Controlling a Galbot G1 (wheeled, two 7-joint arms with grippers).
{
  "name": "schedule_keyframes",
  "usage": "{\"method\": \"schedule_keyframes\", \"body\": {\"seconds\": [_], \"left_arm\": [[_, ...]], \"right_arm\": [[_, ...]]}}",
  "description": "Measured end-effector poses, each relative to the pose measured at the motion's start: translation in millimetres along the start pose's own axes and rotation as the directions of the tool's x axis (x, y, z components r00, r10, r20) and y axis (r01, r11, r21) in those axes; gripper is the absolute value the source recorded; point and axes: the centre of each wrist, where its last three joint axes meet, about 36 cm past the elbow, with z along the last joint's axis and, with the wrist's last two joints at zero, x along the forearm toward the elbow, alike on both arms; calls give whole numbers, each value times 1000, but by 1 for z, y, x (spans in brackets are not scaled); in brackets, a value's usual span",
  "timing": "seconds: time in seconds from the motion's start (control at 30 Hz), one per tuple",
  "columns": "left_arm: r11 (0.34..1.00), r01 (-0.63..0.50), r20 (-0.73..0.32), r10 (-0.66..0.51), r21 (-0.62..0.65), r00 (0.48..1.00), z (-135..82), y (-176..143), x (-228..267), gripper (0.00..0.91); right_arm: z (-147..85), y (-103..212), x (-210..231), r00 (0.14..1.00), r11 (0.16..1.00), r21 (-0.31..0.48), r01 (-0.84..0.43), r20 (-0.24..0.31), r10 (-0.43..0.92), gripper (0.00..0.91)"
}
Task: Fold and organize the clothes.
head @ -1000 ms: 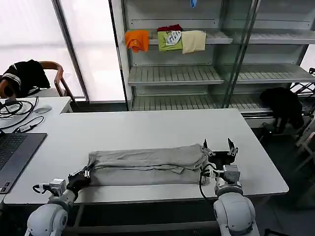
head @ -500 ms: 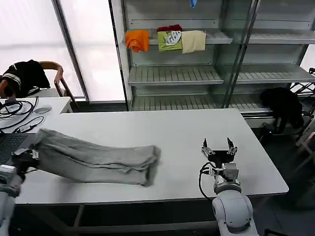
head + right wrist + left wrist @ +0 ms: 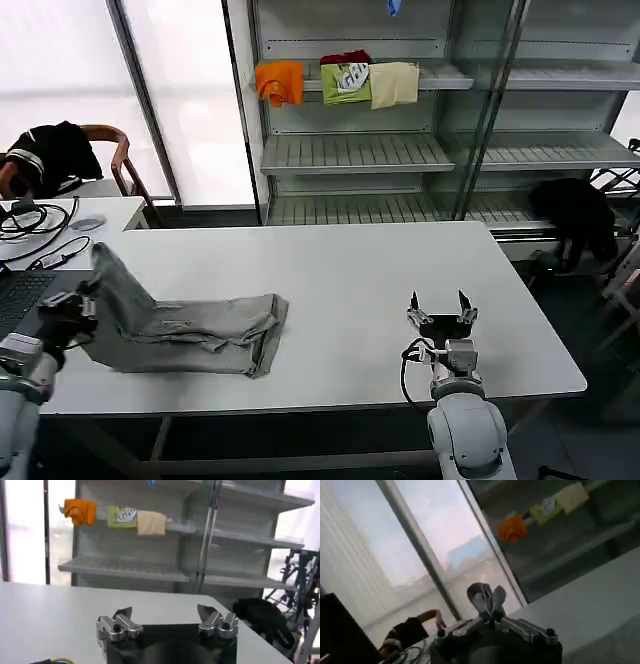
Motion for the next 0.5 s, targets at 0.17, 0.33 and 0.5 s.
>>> {"method": "schedule_keyframes", "body": {"seconds": [0.17, 0.33, 0.5], "left_arm": [[993, -91, 9, 91, 69, 996, -14, -51, -5, 0], [979, -176, -6, 177, 104, 984, -19, -94, -6, 0], [968, -224, -18, 227, 115, 974, -21, -124, -7, 10]], "right_arm": [[7, -2, -1, 1000, 1000, -3, -19, -3, 19, 907], [10, 0, -3, 1000, 1000, -15, -28, -1, 28, 907], [11, 4, -5, 999, 999, -21, -31, 3, 31, 907]]}}
